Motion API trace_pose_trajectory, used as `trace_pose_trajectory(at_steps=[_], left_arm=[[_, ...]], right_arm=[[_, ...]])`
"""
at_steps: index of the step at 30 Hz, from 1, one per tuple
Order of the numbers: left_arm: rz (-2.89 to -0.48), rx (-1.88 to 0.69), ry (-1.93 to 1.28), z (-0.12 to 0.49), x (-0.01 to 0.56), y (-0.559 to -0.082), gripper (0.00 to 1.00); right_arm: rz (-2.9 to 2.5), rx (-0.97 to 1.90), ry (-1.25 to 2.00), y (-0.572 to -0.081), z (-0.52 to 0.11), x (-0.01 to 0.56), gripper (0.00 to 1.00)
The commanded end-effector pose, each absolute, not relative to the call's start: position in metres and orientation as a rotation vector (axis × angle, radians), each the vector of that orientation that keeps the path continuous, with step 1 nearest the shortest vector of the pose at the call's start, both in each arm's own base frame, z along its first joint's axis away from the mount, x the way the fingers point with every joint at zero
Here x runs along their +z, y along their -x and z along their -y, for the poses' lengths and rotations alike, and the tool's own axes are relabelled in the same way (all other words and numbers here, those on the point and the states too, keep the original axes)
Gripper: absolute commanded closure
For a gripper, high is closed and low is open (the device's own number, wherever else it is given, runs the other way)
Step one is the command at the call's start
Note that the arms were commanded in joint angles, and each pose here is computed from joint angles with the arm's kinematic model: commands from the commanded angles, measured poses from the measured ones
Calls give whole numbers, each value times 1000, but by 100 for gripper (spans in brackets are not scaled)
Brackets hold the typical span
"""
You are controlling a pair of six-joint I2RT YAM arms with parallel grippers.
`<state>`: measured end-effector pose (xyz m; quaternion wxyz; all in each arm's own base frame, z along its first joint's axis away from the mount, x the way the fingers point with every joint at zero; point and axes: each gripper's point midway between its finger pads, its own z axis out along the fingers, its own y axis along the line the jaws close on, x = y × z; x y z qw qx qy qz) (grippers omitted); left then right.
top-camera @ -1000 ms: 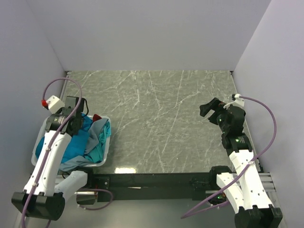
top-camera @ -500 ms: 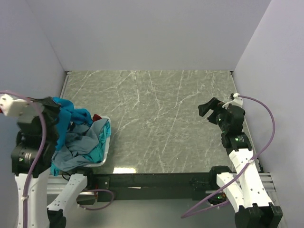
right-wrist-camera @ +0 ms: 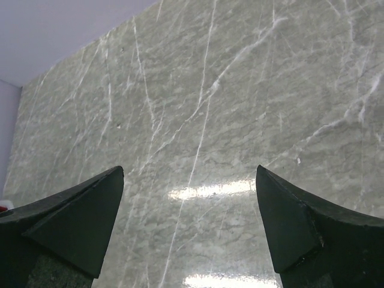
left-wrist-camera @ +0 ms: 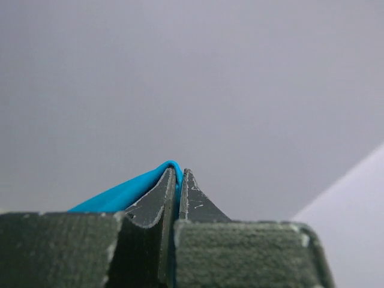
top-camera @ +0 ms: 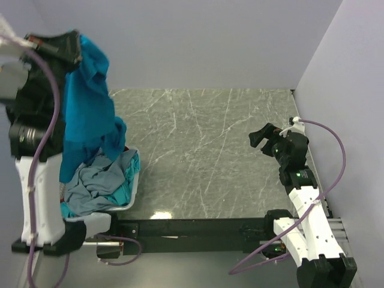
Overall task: Fold and stack the t-shirts
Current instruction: Grab the tshirt from the pile, then move the tshirt to the center of the board
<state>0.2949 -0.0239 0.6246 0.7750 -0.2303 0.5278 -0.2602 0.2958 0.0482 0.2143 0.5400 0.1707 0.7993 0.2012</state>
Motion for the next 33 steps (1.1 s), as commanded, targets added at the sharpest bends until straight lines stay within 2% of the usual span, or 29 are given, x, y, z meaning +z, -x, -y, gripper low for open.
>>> trace_pose_trajectory(at_steps=[1, 2, 3, 5, 6, 8, 9, 15, 17, 18, 19, 21, 22, 24, 25, 27, 28, 31, 33], left_arm=[[-1005, -790, 185, 78, 691, -292, 99], [-1006, -866, 95, 96, 697, -289, 99], [-1032, -954, 70, 111, 694, -308, 99], [-942, -1052, -50, 132, 724, -292, 99], [-972, -1099, -71, 145, 716, -316, 99], [-882, -1186, -145, 165, 740, -299, 99], [-901, -1231, -156, 179, 732, -315, 99], [-887, -1321, -302, 232, 720, -296, 99], [-1020, -1330, -303, 247, 672, -319, 99], [-1021, -1305, -318, 241, 667, -303, 99], [-1166, -1287, -285, 249, 613, -329, 99], [-1272, -1192, -246, 237, 573, -326, 99], [-1433, -1158, -175, 239, 504, -345, 99], [-1500, -1107, -74, 223, 460, -339, 99], [-1635, -1092, -11, 222, 386, -344, 98], [-1740, -1051, 134, 210, 330, -344, 99], [-1859, -1029, 176, 208, 274, -337, 99], [-2022, -919, 350, 191, 200, -334, 99], [-2072, -914, 378, 191, 179, -331, 99]], right_arm=[[-1837, 439, -397, -298, -41, 238, 4], [-1835, 432, -402, -297, -39, 238, 4], [-1828, 415, -410, -297, -36, 239, 4], [-1819, 389, -426, -297, -31, 240, 4], [-1815, 376, -446, -295, -28, 243, 4], [-1805, 316, -504, -295, -16, 243, 4], [-1799, 303, -515, -293, -13, 245, 4], [-1775, 244, -550, -289, -2, 247, 4], [-1771, 228, -561, -288, 1, 247, 4], [-1777, 219, -568, -287, 2, 246, 4], [-1783, 213, -573, -287, 3, 245, 4], [-1796, 198, -583, -286, 5, 242, 4], [-1800, 198, -585, -287, 5, 241, 4], [-1805, 219, -562, -289, 1, 238, 4], [-1815, 230, -551, -290, -2, 237, 4], [-1851, 302, -502, -294, -16, 235, 4], [-1866, 322, -491, -295, -20, 234, 4], [-1928, 423, -475, -300, -38, 222, 4], [-1964, 489, -459, -306, -49, 209, 4]])
